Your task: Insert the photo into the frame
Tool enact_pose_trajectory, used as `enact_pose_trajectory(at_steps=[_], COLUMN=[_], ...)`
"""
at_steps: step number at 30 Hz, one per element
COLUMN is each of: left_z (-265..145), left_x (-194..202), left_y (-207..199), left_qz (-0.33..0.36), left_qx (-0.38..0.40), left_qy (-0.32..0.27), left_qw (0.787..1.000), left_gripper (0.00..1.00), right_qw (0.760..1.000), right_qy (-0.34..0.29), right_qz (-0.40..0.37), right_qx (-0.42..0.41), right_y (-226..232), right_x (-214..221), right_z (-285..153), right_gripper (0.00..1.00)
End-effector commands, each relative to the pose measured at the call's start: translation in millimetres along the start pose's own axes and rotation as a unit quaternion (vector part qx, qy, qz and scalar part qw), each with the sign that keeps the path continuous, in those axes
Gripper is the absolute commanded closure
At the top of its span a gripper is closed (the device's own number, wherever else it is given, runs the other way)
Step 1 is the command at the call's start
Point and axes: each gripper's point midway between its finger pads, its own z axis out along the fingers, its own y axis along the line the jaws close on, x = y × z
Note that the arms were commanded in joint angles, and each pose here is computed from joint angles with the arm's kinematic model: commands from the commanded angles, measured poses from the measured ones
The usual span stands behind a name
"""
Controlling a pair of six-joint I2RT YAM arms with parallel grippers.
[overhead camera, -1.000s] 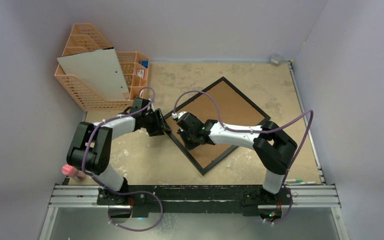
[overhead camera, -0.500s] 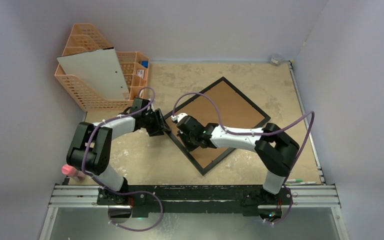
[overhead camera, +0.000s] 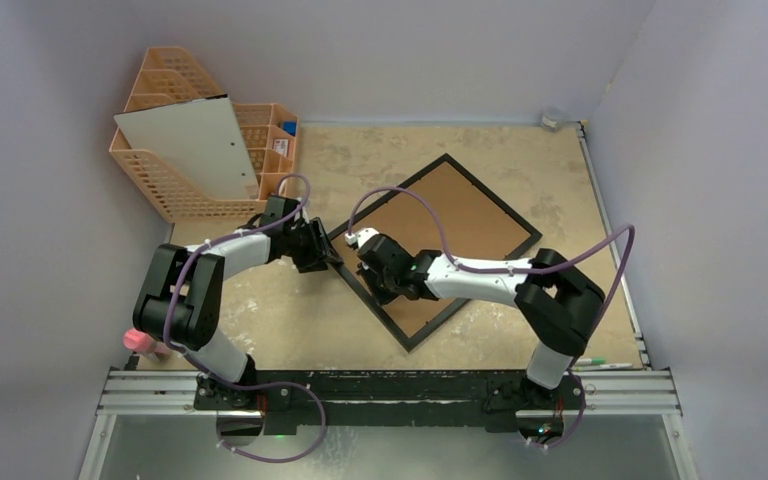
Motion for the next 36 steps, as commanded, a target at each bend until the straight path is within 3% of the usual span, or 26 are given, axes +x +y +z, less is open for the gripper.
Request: enact_pose_trajectory(at_steps=[1,8,15,19,36], left_z=[0.6,1.4,0.7,0.9,1.4], left_x=[14.2,14.5,15.8,16.7,18.5], left_y=[34.4,35.8,35.2,35.7,35.8], left_qz=[-0.003,-0.003,-0.003,-0.003,-0.004], left_qx=[-0.073,-0.077,-0.074,-0.074,-0.071], left_qy=[0.015,0.016,0.018,0.019,0.02], left_qw=[0.997,0.997,0.997,0.997,0.997], left_gripper=[0.53,0.54,0.54,0.54,0.54], right_qw=[0.996,0.997,0.998,0.998,0.994], right_qy=[0.086,0.068,0.044,0.039,0.089], right_qz=[-0.017,0.004,0.047,0.046,0.068], right_qx=[0.016,0.026,0.0,-0.01,0.001], right_y=[-13.0,-16.7,-13.5,-15.6,-14.0], right_x=[53.5,44.0,20.9,16.9,32.4], right_z=[-10.6,-13.9,-19.9,-24.9,4.8], right_gripper=[0.94,0.94,0.81,0.79,0.72])
